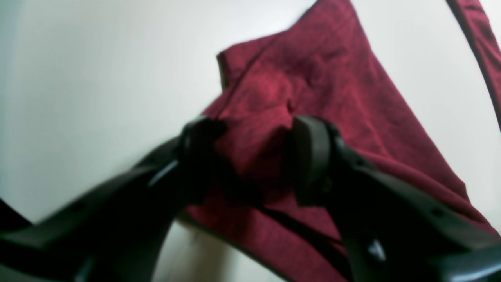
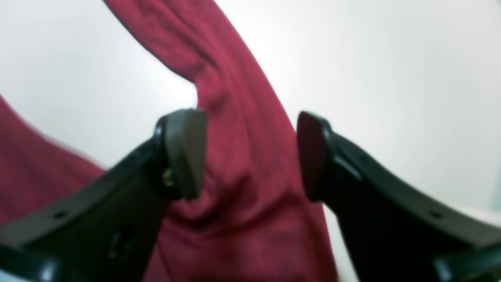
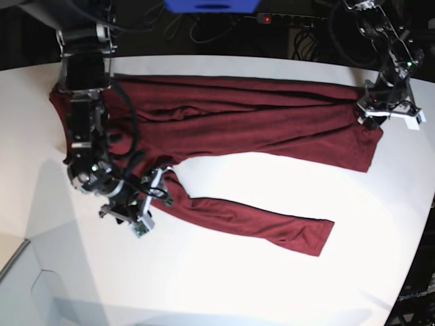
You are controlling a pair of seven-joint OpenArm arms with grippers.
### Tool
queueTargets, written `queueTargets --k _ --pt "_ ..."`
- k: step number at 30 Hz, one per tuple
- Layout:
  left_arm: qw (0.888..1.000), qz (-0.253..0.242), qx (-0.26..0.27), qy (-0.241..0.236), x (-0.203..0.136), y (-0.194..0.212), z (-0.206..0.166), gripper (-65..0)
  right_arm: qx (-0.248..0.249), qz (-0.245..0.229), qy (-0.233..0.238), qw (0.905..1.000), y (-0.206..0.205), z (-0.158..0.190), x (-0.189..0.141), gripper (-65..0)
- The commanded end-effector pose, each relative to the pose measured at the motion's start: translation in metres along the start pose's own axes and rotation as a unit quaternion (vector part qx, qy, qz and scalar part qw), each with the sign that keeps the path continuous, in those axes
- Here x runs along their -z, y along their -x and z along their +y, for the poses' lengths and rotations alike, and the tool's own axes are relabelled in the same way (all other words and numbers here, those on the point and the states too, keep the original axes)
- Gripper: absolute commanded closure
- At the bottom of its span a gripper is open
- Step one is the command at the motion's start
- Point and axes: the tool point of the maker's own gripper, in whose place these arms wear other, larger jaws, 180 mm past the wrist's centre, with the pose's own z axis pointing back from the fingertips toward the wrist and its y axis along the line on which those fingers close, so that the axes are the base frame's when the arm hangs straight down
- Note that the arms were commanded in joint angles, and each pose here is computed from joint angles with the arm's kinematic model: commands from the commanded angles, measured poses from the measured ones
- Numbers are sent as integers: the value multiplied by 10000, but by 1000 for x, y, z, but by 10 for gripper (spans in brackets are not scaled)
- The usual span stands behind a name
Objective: Layout the t-shirt on the table in an organized manner, then fold the t-shirt properly
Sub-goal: 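Grasp the maroon sleeve with the right gripper near its base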
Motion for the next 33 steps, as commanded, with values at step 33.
queueTargets --k 33 --pt "9934 -1027 354 358 -28 -68 -36 -325 1079 -456 -306 9926 -2 -27 59 -309"
